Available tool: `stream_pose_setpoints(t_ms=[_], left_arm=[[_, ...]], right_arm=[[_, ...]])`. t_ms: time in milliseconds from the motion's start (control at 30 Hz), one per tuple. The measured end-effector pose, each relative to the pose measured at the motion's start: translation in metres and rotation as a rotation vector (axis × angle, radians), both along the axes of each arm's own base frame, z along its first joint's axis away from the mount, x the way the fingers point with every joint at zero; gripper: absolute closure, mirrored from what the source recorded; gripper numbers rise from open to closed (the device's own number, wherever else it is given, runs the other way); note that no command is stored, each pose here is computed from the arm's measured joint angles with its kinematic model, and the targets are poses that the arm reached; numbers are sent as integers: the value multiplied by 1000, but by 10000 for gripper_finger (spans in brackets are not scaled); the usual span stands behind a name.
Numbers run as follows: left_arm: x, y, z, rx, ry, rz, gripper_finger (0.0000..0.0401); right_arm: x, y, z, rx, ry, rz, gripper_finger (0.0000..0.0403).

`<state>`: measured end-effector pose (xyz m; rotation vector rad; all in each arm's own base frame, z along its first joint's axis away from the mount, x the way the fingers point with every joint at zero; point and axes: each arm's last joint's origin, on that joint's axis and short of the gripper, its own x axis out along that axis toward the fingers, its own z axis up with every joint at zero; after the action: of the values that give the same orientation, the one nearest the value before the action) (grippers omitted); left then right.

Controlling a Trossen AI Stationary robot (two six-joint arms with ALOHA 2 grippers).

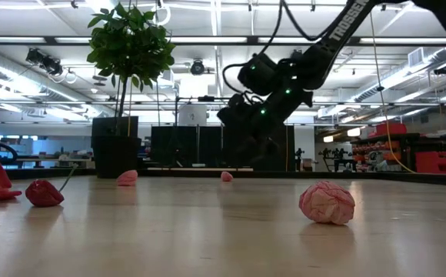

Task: Pick and placing Produce into tupperware
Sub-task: Put the top peach into the bin

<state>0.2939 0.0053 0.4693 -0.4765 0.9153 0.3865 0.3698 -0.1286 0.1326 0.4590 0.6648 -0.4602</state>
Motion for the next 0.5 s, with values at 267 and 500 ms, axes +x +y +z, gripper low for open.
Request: stream_pose_setpoints(t_ms=[267, 500], left_arm=[[-1, 11, 0, 13, 2, 17, 381], [-1, 10, 0, 35, 7, -17, 377]], right_arm=[[21, -9, -5, -50, 140, -60, 192], [33, -15, -11, -34, 175, -70, 193]])
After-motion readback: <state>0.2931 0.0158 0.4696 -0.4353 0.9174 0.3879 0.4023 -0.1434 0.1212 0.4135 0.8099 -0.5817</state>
